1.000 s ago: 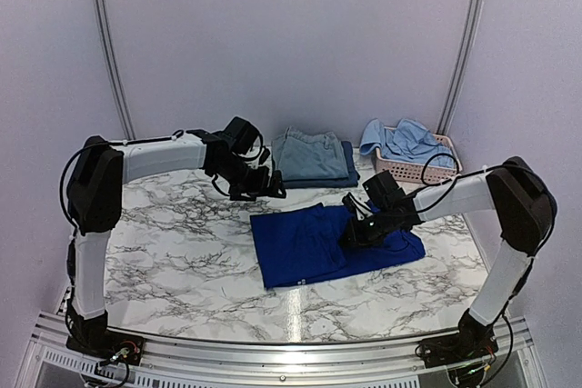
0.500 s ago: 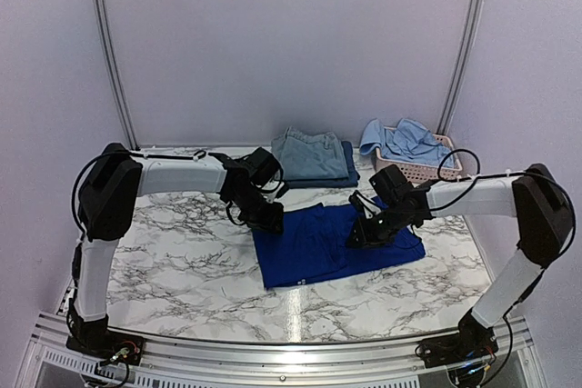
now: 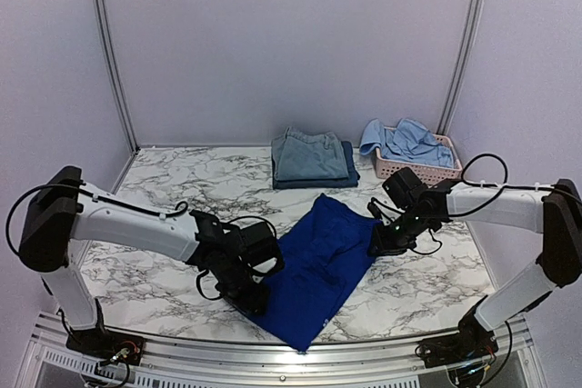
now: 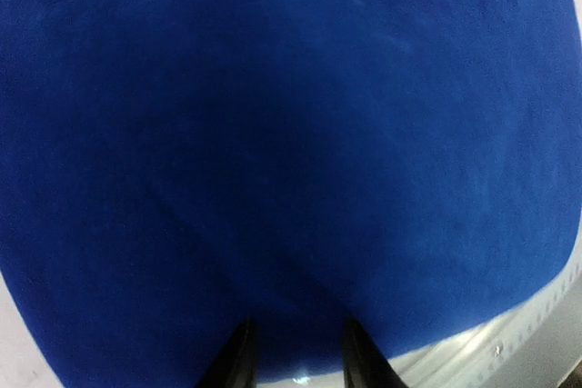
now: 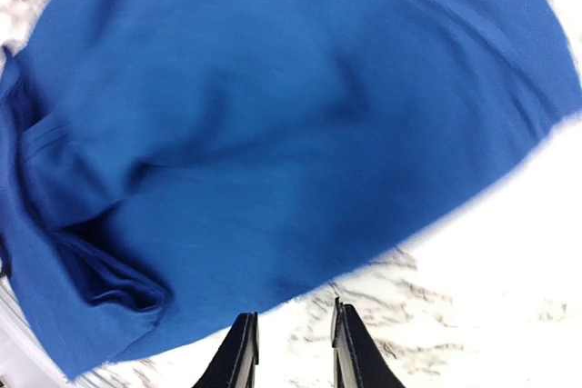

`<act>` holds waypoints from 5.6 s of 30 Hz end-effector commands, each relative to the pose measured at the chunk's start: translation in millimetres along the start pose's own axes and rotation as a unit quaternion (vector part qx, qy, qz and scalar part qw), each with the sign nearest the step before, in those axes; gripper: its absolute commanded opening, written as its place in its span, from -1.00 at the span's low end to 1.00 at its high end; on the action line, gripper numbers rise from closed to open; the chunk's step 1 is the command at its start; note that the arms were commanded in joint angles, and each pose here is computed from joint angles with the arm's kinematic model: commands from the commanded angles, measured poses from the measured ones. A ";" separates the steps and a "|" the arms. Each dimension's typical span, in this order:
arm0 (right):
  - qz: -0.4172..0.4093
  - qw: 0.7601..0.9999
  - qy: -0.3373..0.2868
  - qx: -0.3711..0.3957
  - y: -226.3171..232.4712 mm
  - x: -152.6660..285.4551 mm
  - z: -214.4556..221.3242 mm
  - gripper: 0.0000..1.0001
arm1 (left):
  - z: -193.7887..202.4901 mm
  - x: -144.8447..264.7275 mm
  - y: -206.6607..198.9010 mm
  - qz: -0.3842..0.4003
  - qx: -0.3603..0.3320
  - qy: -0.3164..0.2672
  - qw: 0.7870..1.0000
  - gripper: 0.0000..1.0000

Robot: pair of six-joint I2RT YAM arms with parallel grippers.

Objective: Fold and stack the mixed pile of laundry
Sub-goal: Rotate the 2/3-rectangle-folded T-shirt at the center of the board, then smooth out the 2/3-rectangle-folded T-shirt at the center of the board, then pick up the 2/3-rectangle-folded T-shirt from the center of the board.

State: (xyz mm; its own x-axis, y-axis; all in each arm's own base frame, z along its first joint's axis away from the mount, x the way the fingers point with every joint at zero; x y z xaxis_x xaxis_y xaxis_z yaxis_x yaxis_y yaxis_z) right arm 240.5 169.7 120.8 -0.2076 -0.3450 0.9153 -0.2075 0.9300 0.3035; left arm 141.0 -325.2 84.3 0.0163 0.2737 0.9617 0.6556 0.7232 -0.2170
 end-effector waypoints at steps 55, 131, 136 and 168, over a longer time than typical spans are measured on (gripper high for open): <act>-0.195 0.973 0.021 0.125 89.6 -61.3 -60.5 -0.18 | -53.4 41.3 135.8 0.077 0.210 -0.159 0.962 -0.06; -0.101 0.989 -0.052 0.097 56.8 -109.4 -190.2 -0.79 | -195.6 36.9 198.5 0.107 0.214 -0.235 0.942 -0.59; -0.032 0.993 -0.063 0.096 33.8 -122.3 -207.9 -0.87 | -182.6 13.8 231.8 0.051 0.254 -0.210 0.943 -0.69; -0.225 0.974 0.000 0.019 97.5 62.2 14.6 0.74 | 19.5 135.7 68.5 0.152 0.240 -0.212 0.935 0.74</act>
State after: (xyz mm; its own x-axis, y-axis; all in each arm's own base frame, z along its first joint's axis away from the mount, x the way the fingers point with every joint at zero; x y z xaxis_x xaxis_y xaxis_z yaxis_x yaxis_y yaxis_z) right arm 247.5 219.7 204.9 -0.2043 -0.6515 0.7306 -0.3546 0.7449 0.5651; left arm 241.6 -222.5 217.4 -0.3560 0.6431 0.6780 0.3033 0.7658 -0.5671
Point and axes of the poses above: each gripper's point midway between its finger pads, its own x axis back along the fingers, its own y axis along the line the jaws close on, z = x × y, the point moved 6 cm from there along x, back along the fingers, and after that the axes turned 3 degrees about -x, right-handed, at the moved point
